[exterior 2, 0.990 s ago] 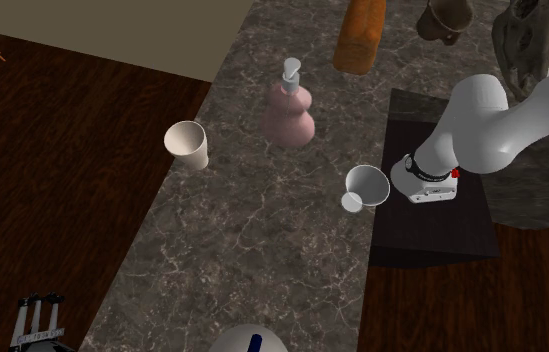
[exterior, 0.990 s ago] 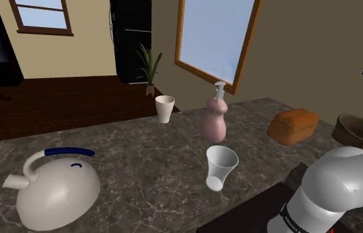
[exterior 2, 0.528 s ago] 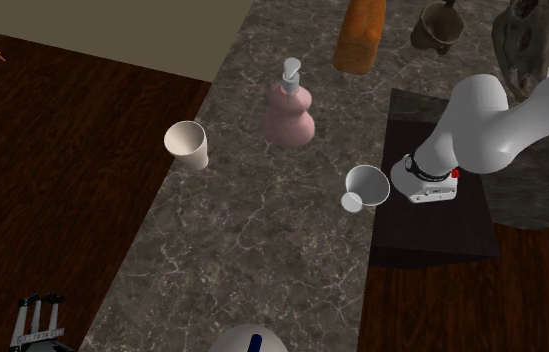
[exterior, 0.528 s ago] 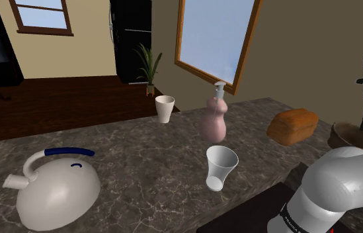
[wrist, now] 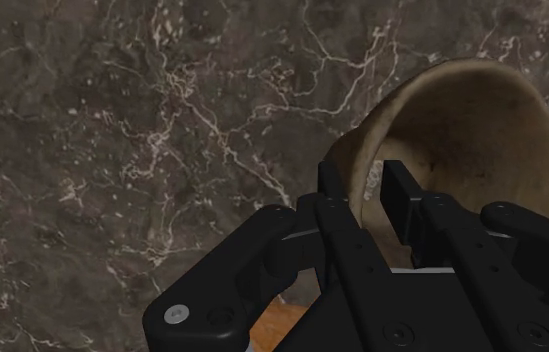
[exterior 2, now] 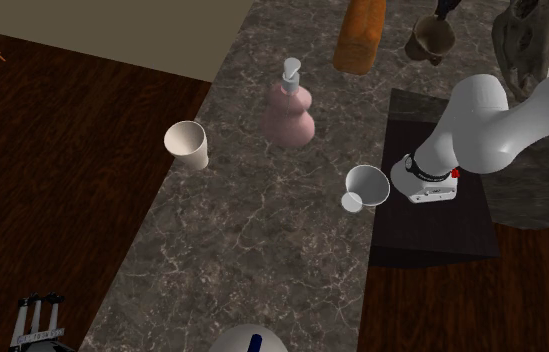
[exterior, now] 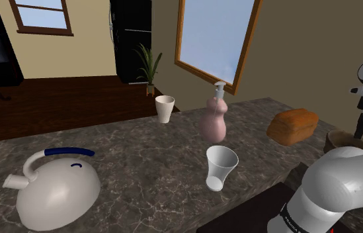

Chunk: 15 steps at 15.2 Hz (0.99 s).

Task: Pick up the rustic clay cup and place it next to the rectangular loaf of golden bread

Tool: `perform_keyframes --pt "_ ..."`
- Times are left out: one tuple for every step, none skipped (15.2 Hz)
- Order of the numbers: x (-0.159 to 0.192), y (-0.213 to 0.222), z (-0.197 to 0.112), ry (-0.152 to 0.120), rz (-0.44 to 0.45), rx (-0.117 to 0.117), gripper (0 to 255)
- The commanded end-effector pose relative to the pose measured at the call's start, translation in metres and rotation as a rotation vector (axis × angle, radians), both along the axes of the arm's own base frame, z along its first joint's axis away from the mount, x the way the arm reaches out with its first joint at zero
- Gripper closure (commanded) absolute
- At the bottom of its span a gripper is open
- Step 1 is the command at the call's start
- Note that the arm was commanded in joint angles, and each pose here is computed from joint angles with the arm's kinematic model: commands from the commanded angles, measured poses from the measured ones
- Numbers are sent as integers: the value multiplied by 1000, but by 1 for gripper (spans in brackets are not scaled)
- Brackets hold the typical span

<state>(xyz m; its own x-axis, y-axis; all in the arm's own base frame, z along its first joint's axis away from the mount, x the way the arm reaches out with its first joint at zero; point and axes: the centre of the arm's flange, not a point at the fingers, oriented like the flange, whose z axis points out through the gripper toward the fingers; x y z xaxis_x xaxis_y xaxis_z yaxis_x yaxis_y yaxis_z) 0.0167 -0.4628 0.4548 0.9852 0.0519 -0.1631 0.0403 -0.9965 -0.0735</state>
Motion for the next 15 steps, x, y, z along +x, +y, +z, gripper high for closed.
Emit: perform_keyframes --pt "0 1 -11 0 0 -1 255" --pt "0 1 -16 0 0 -1 255" --pt "0 1 -21 0 0 -1 255" --pt "0 1 -27 0 0 -1 255" --pt "0 1 -32 0 0 -1 255" --pt "0 1 -37 0 0 -1 255" --pt "0 1 -41 0 0 -1 255" --pt "0 1 -41 -1 0 -1 255" --pt "0 1 -41 0 0 -1 255" --pt "0 1 -41 0 0 -1 255" --pt "0 1 -41 0 0 -1 255" --pt "0 1 -41 0 0 -1 255" --pt "0 1 -41 0 0 -1 255" --pt "0 1 -41 0 0 -1 255" --pt "0 0 -40 -1 0 -1 0"
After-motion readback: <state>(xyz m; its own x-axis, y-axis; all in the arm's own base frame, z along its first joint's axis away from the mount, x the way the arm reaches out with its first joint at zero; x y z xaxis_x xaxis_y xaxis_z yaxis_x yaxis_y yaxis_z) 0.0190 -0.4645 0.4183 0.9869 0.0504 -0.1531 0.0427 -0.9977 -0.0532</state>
